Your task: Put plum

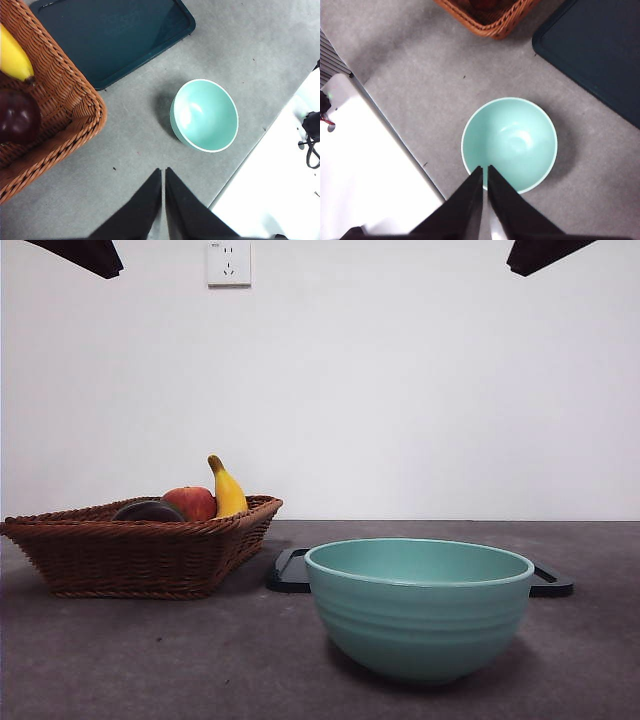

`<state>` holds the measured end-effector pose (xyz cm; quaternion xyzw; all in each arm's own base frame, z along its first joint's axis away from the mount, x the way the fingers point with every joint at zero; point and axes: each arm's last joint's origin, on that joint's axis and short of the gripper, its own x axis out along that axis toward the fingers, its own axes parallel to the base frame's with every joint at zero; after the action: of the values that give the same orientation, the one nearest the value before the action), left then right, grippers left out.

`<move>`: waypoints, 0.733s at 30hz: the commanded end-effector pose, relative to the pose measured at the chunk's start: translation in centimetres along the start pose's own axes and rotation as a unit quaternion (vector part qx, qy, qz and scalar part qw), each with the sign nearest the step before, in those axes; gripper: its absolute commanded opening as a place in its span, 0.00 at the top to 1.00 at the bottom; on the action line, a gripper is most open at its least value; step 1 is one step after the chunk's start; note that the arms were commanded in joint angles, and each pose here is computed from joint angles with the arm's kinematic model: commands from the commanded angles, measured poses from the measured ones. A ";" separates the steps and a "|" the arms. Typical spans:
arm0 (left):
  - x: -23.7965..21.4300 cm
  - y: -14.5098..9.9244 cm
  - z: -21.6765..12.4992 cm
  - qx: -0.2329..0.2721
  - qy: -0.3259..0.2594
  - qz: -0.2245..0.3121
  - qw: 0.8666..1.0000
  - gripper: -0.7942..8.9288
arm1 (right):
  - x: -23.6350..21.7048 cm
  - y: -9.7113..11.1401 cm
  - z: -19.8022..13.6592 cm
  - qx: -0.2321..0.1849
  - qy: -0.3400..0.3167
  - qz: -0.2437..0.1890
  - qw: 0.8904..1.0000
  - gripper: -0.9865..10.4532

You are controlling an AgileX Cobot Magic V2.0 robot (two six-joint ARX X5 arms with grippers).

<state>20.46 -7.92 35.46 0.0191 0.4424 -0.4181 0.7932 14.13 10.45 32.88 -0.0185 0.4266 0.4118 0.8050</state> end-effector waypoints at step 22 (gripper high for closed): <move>-9.6 -1.6 -0.5 0.178 -0.341 0.191 0.903 0.91 | -0.1 0.2 0.5 -0.014 -0.013 0.003 1.000 0.91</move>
<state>16.73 -2.89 42.08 0.1034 0.0921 -0.3268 0.9349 14.24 10.52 32.99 -0.0177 0.4184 0.4138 0.8084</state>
